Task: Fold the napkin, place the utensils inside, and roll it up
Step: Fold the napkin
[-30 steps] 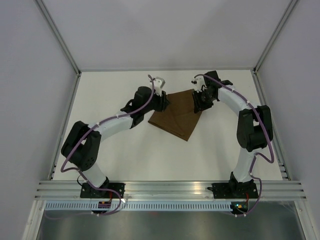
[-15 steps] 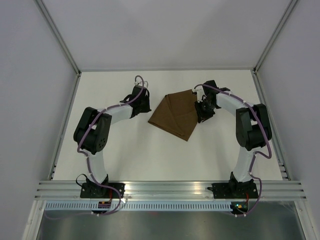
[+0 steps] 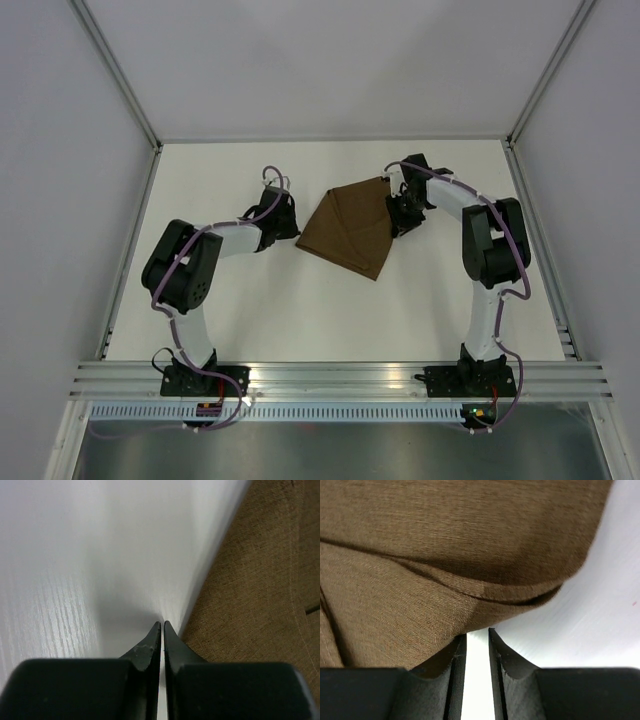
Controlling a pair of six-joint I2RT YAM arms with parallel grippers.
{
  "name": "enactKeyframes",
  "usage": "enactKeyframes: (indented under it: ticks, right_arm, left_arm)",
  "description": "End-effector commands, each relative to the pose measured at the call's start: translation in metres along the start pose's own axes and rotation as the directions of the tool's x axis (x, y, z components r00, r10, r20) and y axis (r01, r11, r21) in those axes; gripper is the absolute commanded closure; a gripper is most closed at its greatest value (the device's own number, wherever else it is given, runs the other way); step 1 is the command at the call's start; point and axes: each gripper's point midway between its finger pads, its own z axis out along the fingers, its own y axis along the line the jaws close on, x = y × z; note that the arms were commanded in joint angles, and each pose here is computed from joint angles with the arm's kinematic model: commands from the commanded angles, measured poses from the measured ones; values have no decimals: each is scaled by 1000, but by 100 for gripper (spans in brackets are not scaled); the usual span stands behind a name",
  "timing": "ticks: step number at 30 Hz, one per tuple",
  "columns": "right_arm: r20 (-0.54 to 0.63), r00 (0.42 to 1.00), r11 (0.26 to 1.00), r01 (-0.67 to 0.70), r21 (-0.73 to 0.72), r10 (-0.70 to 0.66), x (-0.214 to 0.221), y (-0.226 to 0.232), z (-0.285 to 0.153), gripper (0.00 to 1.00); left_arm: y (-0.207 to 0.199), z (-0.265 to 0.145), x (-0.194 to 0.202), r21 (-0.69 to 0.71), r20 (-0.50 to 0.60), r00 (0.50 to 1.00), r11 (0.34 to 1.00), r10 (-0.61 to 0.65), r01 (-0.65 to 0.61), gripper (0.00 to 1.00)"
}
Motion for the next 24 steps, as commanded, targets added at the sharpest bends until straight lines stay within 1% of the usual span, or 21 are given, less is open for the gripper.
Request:
enactKeyframes:
  ticks: [1,8,14,16,20,22,23,24]
  right_arm:
    - [-18,1000,999,7,50,-6,-7,-13,14,70]
    - [-1,1000,998,4,67,-4,-25,-20,19,70]
    - [11,1000,998,2,67,-3,-31,-19,16,69]
    - [16,1000,997,-2,78,0,-31,-20,12,69]
    - [35,999,996,-1,85,-2,-29,-21,3,68]
    - [53,999,997,-7,80,3,-28,-21,-6,67]
    - [69,998,997,-9,80,4,-29,-23,-11,65]
    - [89,996,996,-12,92,4,-28,-27,-23,64]
  left_arm:
    - [-9,-9,15,38,-16,999,998,-47,48,92]
    - [-11,-21,42,44,-25,998,998,-51,52,92]
    - [-5,-36,47,49,2,998,997,-67,67,91]
    - [-1,-37,45,26,3,998,998,-57,57,89]
    - [0,-48,27,30,49,997,997,-66,64,87]
    - [-4,-58,12,48,88,994,997,-66,62,87]
    - [-2,-63,7,41,93,994,998,-55,52,85]
    - [-5,-72,-6,55,126,990,997,-55,49,84]
